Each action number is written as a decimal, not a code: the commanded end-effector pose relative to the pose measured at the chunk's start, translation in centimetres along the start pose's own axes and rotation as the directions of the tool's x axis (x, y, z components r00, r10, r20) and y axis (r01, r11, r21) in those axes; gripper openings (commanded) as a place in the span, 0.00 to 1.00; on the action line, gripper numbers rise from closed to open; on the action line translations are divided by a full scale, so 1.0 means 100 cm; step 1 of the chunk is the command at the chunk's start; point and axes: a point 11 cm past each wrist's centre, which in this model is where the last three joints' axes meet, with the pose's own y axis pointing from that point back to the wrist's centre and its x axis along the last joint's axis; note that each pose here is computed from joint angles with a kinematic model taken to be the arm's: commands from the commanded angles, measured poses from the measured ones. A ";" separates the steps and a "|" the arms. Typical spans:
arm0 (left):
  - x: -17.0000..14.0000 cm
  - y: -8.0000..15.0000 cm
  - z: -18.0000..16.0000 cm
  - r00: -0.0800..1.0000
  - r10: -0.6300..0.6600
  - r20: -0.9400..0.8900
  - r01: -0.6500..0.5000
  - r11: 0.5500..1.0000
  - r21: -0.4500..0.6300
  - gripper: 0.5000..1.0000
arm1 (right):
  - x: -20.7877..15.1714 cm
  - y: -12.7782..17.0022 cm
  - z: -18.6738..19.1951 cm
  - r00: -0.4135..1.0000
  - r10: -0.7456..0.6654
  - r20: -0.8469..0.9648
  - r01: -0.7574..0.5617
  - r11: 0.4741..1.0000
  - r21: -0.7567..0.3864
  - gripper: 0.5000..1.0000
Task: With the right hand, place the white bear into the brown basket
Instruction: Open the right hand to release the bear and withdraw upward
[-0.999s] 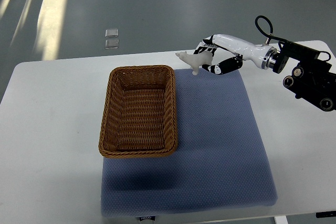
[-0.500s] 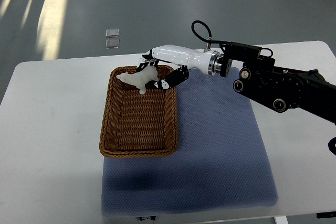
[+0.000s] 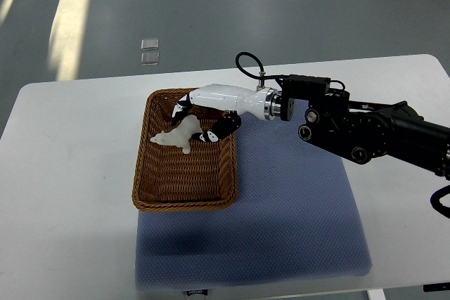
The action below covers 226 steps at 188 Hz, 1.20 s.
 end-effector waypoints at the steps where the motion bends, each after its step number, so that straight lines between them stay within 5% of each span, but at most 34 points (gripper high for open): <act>1: 0.000 0.000 0.000 1.000 0.000 0.000 0.000 1.000 0.000 1.00 | 0.001 0.002 0.004 1.000 0.010 -0.002 -0.010 1.000 -0.012 0.59; 28: 0.000 0.000 0.000 1.000 0.000 0.002 0.000 1.000 0.000 1.00 | 0.005 0.006 0.007 0.998 0.051 -0.021 -0.051 0.998 -0.022 0.71; 110: 0.000 0.000 0.000 1.000 0.000 0.002 0.000 1.000 0.000 1.00 | 0.025 0.038 0.046 0.941 0.315 0.126 -0.296 0.944 -0.146 0.71; 169: 0.000 0.000 0.000 1.000 0.000 0.003 0.000 1.000 0.000 1.00 | 0.042 0.095 0.101 0.574 0.667 0.475 -0.515 0.745 -0.425 0.71; 226: 0.000 0.000 0.000 1.000 0.000 0.002 0.000 1.000 -0.003 1.00 | 0.017 0.149 0.145 0.045 0.797 0.603 -0.514 0.536 -0.670 0.71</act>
